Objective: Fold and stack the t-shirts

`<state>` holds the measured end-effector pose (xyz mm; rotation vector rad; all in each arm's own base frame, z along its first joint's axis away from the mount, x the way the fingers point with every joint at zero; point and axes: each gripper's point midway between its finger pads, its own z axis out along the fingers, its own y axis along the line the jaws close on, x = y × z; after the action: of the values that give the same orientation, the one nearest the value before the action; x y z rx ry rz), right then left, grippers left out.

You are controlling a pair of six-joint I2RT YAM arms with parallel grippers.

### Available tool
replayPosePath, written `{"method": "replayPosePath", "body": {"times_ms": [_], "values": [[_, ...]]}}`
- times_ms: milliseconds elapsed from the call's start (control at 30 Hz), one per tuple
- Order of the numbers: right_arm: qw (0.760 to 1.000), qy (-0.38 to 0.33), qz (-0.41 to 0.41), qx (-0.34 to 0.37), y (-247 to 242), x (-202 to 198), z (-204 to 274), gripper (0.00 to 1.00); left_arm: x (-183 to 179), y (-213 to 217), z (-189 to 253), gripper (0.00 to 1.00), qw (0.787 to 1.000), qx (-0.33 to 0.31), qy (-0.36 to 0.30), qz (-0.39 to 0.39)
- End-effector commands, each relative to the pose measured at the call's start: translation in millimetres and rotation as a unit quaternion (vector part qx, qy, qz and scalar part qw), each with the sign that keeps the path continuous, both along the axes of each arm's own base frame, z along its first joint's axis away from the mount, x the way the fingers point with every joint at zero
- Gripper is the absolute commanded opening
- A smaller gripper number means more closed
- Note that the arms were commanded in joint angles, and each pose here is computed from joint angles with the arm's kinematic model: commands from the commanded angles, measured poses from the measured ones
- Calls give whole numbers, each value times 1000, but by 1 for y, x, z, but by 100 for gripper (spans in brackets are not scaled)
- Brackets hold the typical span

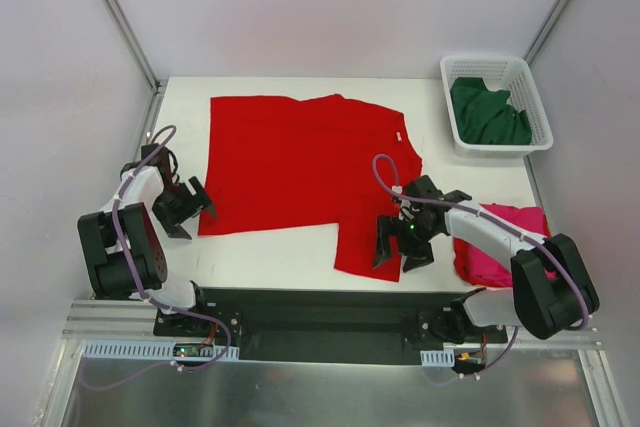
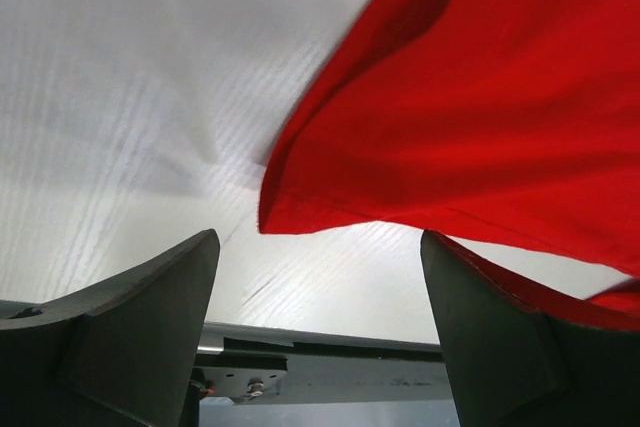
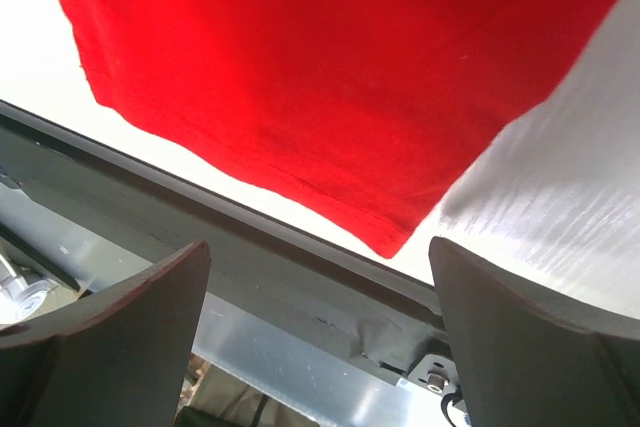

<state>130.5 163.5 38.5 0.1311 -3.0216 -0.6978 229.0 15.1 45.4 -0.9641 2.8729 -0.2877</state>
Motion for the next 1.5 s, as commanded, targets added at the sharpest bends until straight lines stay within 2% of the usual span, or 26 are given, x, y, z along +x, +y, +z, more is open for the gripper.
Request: {"method": "replayPosePath", "body": {"times_ms": [0, 233, 333, 400, 667, 800, 1167, 1300, 1467], "values": [[999, -37, 4, -19, 1, 0, 11, 92, 8, -17, -4, 82, 999, -48, -18, -11], [994, -75, 31, -74, -4, -1, 19, 79, 14, -26, -8, 80, 997, -76, -32, -15], [989, -63, 52, -123, -14, -11, 17, 78, 15, -27, -8, 80, 996, -77, -34, -16], [983, -79, 64, -152, -18, -12, 16, 78, 16, -27, -6, 80, 996, -78, -37, -18], [979, -87, 50, -175, -20, -27, -6, 73, 14, -29, -8, 80, 996, -81, -35, -24], [970, -123, 37, -207, -31, -17, -10, 71, 11, -29, -10, 80, 996, -82, -30, -24], [975, -136, 37, -171, -8, -5, -12, 61, 15, -30, -9, 80, 995, -89, -33, -27], [976, -127, 46, -172, -7, -9, -16, 48, 16, -29, -10, 80, 995, -87, -30, -26], [976, -116, 51, -177, -8, -15, -19, 40, 20, -26, -10, 80, 996, -80, -30, -22]]}}
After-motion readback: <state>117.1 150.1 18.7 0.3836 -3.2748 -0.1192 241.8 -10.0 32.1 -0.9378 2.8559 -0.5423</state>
